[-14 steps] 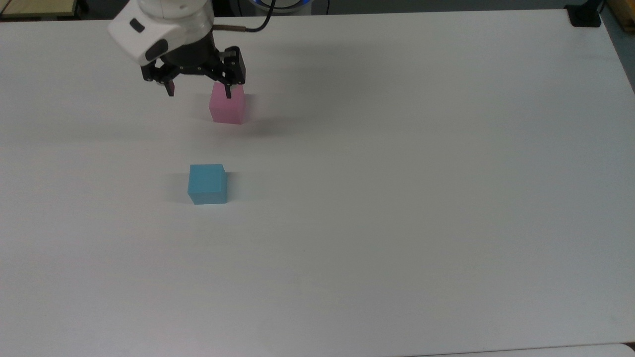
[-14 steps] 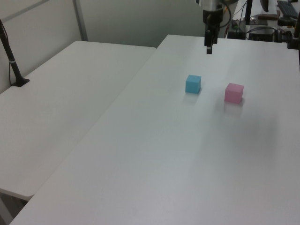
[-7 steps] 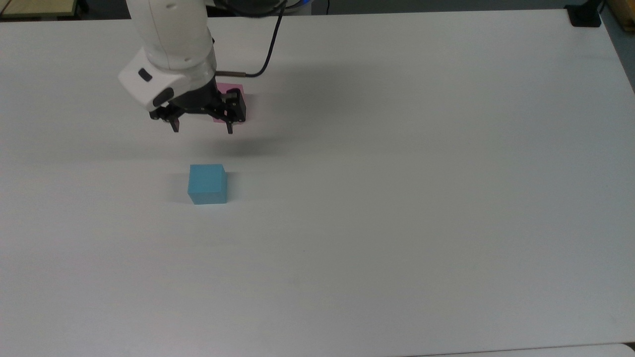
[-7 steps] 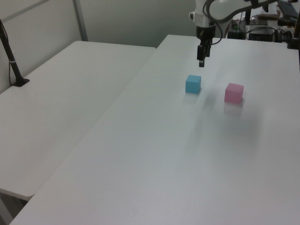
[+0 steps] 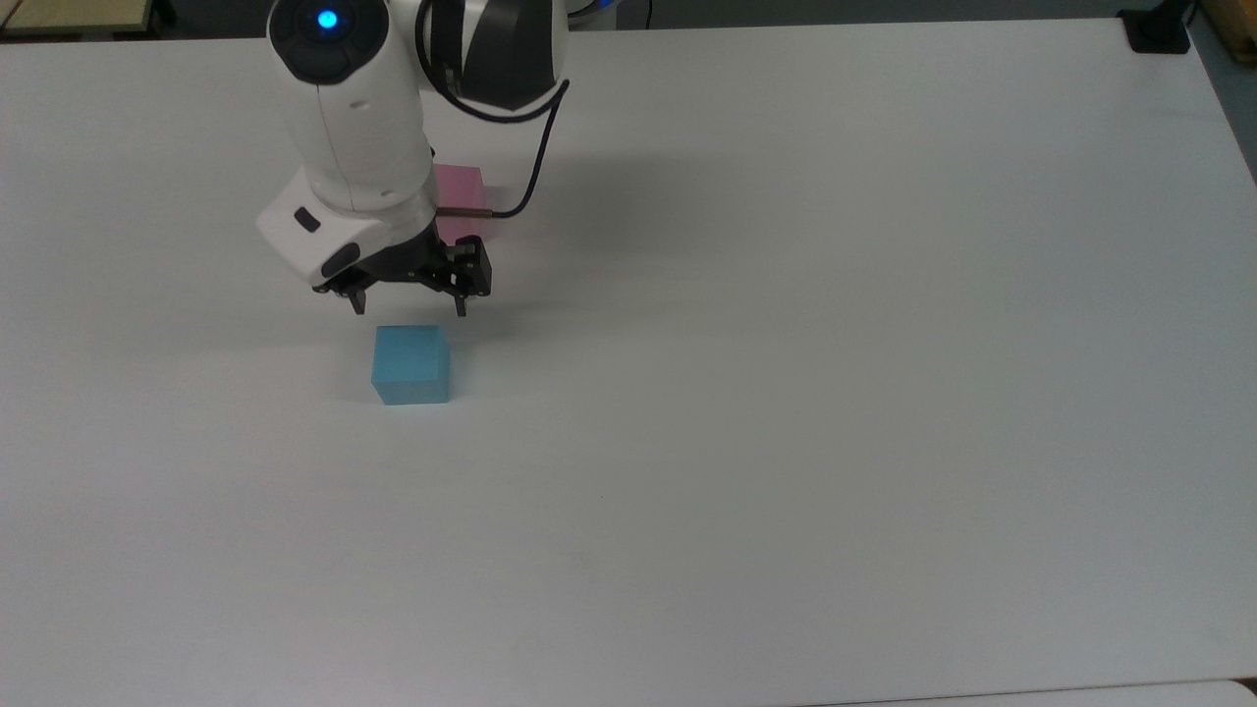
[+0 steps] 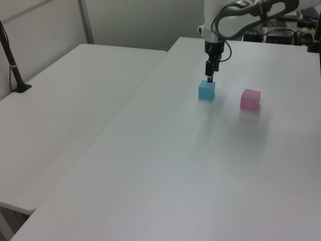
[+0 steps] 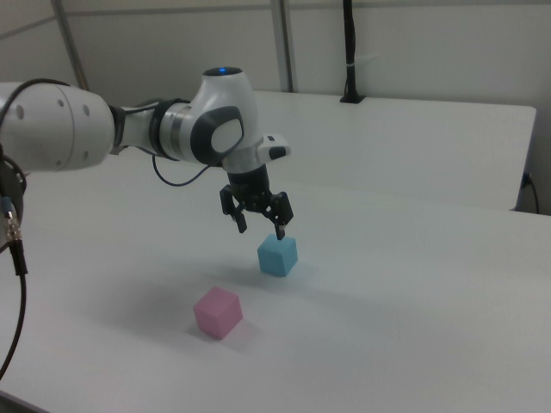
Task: Put blue cube on pink cube
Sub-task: 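Close the gripper on the blue cube and lift it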
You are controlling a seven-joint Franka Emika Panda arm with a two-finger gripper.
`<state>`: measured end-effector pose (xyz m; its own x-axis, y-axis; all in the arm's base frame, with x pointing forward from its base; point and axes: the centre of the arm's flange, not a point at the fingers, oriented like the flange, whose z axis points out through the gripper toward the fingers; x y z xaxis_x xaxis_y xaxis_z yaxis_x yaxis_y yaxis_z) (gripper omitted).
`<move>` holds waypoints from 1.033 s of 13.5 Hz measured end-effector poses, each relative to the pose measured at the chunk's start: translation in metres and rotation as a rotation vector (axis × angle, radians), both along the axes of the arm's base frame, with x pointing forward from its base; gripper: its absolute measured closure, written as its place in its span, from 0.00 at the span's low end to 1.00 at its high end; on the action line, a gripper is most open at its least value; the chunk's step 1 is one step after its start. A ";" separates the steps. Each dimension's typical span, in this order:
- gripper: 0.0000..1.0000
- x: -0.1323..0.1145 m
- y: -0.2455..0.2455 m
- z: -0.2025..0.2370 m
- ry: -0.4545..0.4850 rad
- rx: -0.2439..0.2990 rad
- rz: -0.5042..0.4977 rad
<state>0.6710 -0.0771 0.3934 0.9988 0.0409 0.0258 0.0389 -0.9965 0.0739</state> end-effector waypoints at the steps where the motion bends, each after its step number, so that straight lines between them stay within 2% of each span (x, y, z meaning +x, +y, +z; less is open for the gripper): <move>1: 0.00 0.002 0.000 -0.006 -0.001 0.000 -0.002; 7: 0.00 0.007 0.001 -0.033 0.014 0.002 -0.017; 14: 0.00 0.009 0.002 -0.038 0.020 -0.012 -0.006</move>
